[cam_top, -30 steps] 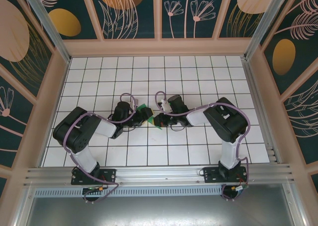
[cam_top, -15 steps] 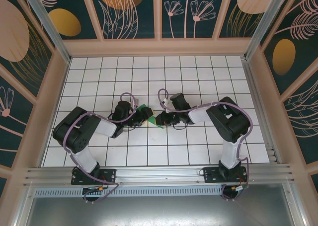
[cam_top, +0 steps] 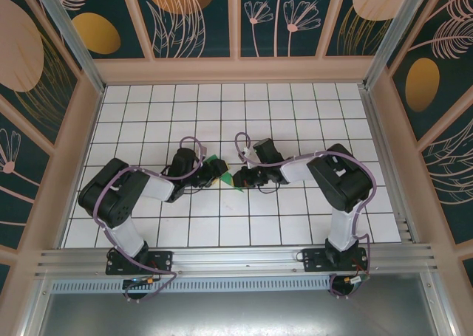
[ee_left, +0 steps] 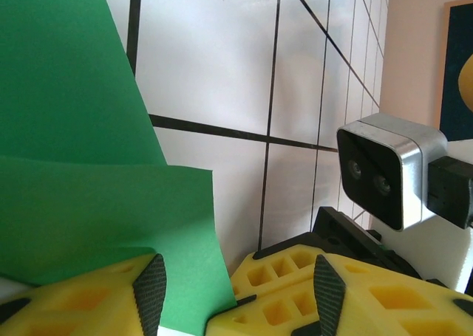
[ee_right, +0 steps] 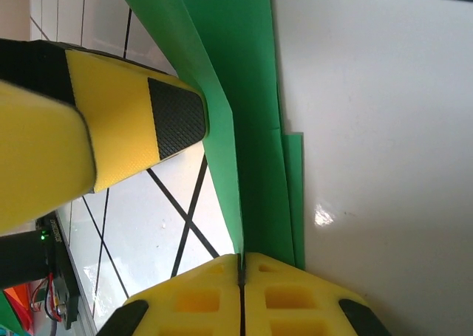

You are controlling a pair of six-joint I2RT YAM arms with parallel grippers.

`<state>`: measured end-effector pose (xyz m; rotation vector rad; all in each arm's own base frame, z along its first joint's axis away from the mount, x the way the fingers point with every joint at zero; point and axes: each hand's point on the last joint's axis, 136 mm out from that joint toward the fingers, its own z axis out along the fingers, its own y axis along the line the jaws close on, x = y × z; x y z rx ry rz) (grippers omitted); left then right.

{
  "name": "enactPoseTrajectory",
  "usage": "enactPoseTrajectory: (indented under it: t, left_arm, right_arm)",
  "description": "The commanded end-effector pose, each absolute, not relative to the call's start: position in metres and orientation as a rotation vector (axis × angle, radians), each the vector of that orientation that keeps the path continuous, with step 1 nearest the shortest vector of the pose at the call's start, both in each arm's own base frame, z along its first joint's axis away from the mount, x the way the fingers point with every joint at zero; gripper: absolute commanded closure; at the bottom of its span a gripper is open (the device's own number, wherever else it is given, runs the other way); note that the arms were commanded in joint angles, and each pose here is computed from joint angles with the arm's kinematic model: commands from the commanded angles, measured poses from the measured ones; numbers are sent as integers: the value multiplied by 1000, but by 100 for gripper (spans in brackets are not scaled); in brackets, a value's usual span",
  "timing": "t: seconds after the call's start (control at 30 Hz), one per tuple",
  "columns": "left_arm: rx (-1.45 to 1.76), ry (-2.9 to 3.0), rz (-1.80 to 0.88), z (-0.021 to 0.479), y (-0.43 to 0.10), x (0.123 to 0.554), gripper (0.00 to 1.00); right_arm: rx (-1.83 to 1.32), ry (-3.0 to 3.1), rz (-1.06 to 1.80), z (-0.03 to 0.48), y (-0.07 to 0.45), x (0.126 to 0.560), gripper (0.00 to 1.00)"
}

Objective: Fold a paper plane with a square sheet of paper (pick it up from the middle)
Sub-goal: Fold the wing for the fifth time at the center of the table.

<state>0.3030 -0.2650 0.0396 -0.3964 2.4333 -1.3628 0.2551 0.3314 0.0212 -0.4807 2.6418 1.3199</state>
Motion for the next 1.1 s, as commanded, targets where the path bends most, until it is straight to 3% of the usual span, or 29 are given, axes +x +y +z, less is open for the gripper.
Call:
enactPoseTrajectory:
  t: [0.0, 0.47, 0.87, 1.07]
  left_arm:
    - [-507, 2594, -1119, -14, -244, 295, 44]
    - [-511, 2649, -1038, -25, -238, 292, 48]
    - [-516, 2658, -1022, -28, -236, 291, 49]
    - [-524, 2670, -989, -32, -232, 290, 56]
  right_arm:
    - [-460, 2746, 1275, -1, 322, 247, 92]
    - [-485, 2712, 1299, 27, 322, 248, 86]
    - [-437, 2796, 1211, -3, 311, 244, 93]
    - [-438, 2705, 1220, 32, 316, 255, 85]
